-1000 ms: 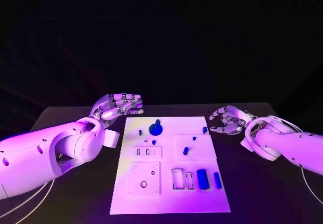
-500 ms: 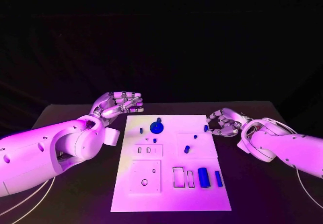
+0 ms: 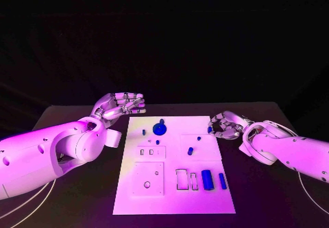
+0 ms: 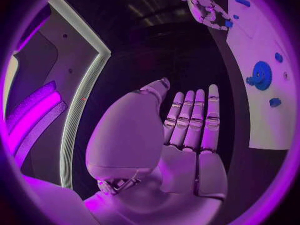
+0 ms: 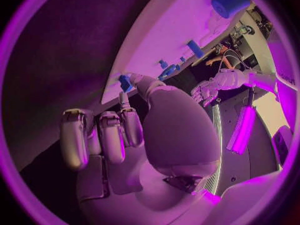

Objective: Assemble the parts on the task board

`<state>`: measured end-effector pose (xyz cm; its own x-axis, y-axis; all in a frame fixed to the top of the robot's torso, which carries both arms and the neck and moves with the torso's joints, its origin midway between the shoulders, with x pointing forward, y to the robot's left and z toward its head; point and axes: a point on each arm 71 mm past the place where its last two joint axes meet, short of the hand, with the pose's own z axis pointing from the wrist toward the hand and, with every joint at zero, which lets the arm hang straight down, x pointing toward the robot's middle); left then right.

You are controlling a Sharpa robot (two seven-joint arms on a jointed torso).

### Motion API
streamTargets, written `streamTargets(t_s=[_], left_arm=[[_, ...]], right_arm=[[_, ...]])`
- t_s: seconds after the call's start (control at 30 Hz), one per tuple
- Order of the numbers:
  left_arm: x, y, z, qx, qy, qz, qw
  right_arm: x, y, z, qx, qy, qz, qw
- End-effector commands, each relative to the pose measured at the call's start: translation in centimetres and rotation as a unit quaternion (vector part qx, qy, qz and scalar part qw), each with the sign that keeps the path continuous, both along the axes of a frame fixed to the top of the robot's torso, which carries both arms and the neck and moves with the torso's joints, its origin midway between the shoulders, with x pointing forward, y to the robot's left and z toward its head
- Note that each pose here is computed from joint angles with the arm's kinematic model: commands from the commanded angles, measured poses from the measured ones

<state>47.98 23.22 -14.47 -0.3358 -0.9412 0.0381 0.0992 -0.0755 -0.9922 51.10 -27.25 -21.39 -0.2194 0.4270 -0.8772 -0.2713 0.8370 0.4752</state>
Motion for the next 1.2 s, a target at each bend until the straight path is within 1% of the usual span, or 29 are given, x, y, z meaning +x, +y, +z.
streamTargets(t_s=[0.03, 0.3, 0.7, 1.0, 1.2], left_arm=[[-0.05, -0.17, 0.15, -0.004, -0.005, -0.008, 1.000], [-0.05, -0.12, 0.15, -0.004, -0.005, -0.008, 1.000], [-0.04, -0.08, 0.14, -0.004, -0.004, -0.007, 1.000], [-0.04, -0.05, 0.12, -0.003, -0.003, -0.007, 1.000], [-0.03, 0.00, 0.11, -0.003, -0.003, -0.007, 1.000]], right_arm=[[-0.02, 0.21, -0.33, -0.006, 0.007, 0.009, 1.000], [0.06, 0.37, -0.63, -0.008, 0.012, 0.009, 1.000], [0.20, 0.42, -0.72, -0.009, 0.012, 0.007, 1.000], [0.28, 0.46, -0.46, -0.002, -0.006, -0.003, 1.000], [0.27, 0.59, -0.09, 0.007, -0.028, -0.016, 0.999]])
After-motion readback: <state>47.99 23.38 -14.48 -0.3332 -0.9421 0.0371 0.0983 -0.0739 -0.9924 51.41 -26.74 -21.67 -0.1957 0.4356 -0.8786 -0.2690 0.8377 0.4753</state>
